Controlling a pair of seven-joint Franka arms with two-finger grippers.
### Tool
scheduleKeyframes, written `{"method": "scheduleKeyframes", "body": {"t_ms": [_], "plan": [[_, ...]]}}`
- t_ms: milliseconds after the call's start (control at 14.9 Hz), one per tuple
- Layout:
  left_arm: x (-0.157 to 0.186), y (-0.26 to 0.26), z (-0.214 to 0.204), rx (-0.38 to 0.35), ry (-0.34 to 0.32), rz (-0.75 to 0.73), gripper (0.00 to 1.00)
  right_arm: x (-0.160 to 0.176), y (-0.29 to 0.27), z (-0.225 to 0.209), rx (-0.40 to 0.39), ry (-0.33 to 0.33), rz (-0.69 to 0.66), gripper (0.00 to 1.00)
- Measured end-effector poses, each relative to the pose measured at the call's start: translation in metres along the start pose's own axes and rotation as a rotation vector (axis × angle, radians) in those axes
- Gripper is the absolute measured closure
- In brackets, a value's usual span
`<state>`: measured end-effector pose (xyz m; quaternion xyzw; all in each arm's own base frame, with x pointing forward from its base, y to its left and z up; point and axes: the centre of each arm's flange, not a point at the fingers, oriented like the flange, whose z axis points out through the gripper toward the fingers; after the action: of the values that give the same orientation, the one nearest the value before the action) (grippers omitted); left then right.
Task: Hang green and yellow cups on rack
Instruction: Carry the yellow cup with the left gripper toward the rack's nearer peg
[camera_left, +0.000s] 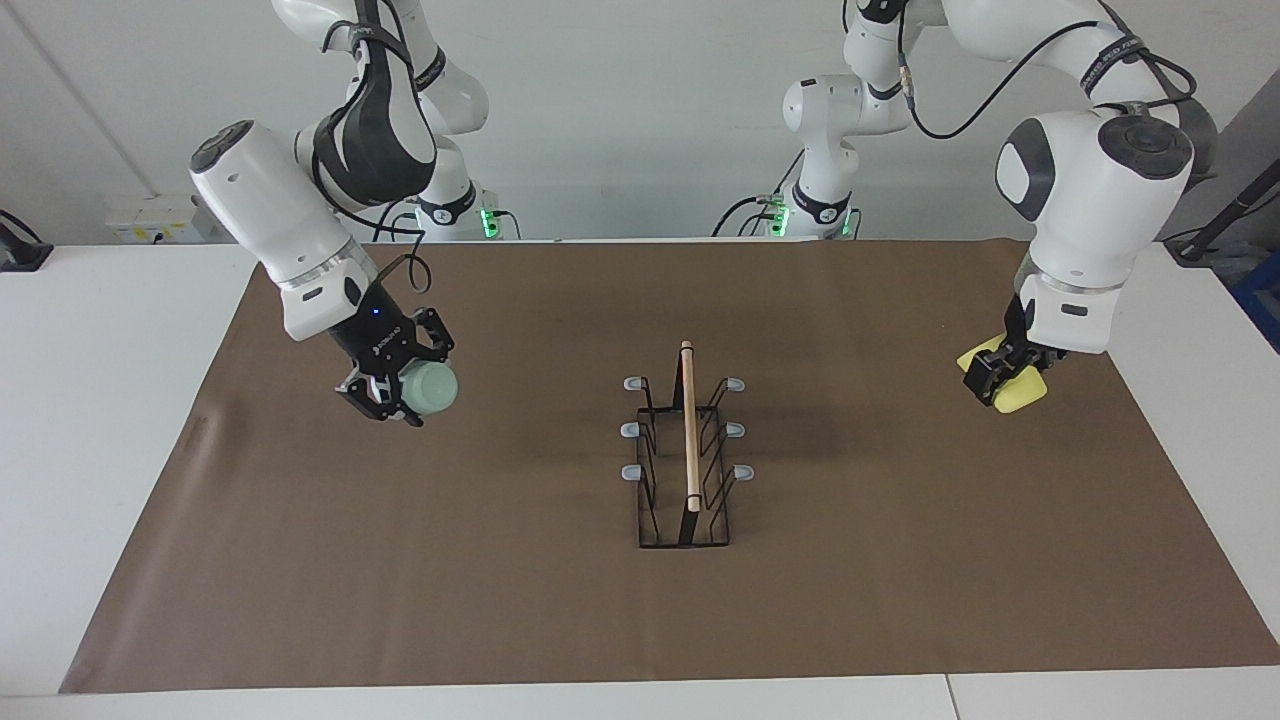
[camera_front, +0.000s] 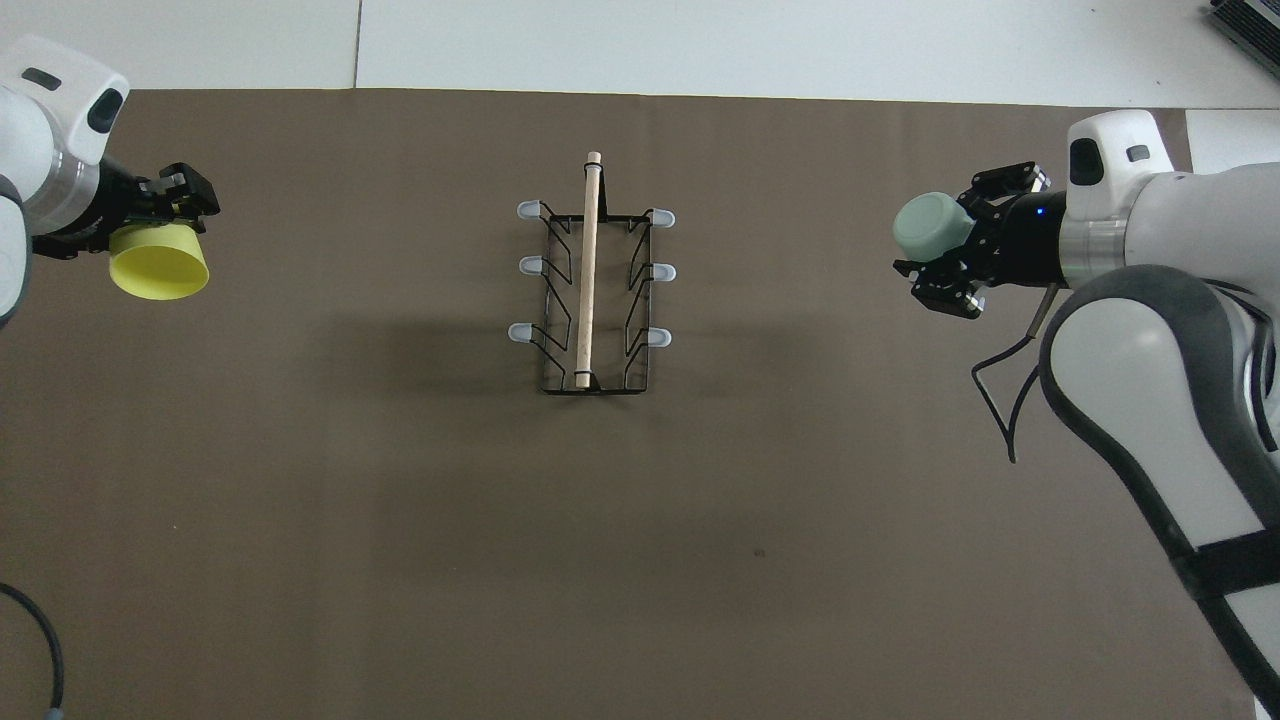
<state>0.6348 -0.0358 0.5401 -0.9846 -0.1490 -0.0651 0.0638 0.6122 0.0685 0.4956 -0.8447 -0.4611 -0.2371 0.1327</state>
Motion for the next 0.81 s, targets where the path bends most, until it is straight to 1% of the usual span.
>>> {"method": "scheduleKeyframes", "body": {"t_ms": [201, 336, 604, 671, 806], "plan": [[-0.007, -0.004, -0.028, 0.066, 0.063, -0.089, 0.33, 0.006, -0.007, 0.000, 0.089, 0.112, 0.093, 0.36], [-0.013, 0.006, -0.039, 0.110, 0.117, -0.175, 0.33, 0.009, -0.008, -0.004, 0.119, 0.180, 0.113, 0.36], [-0.027, 0.032, -0.044, 0.171, 0.160, -0.273, 0.33, 0.005, -0.003, -0.014, 0.142, 0.316, 0.072, 0.36], [-0.030, 0.038, -0.045, 0.187, 0.180, -0.301, 0.33, 0.002, 0.000, -0.017, 0.150, 0.341, 0.060, 0.36], [-0.040, 0.052, -0.049, 0.217, 0.199, -0.337, 0.33, -0.007, 0.005, -0.024, 0.174, 0.383, 0.039, 0.36]]}}
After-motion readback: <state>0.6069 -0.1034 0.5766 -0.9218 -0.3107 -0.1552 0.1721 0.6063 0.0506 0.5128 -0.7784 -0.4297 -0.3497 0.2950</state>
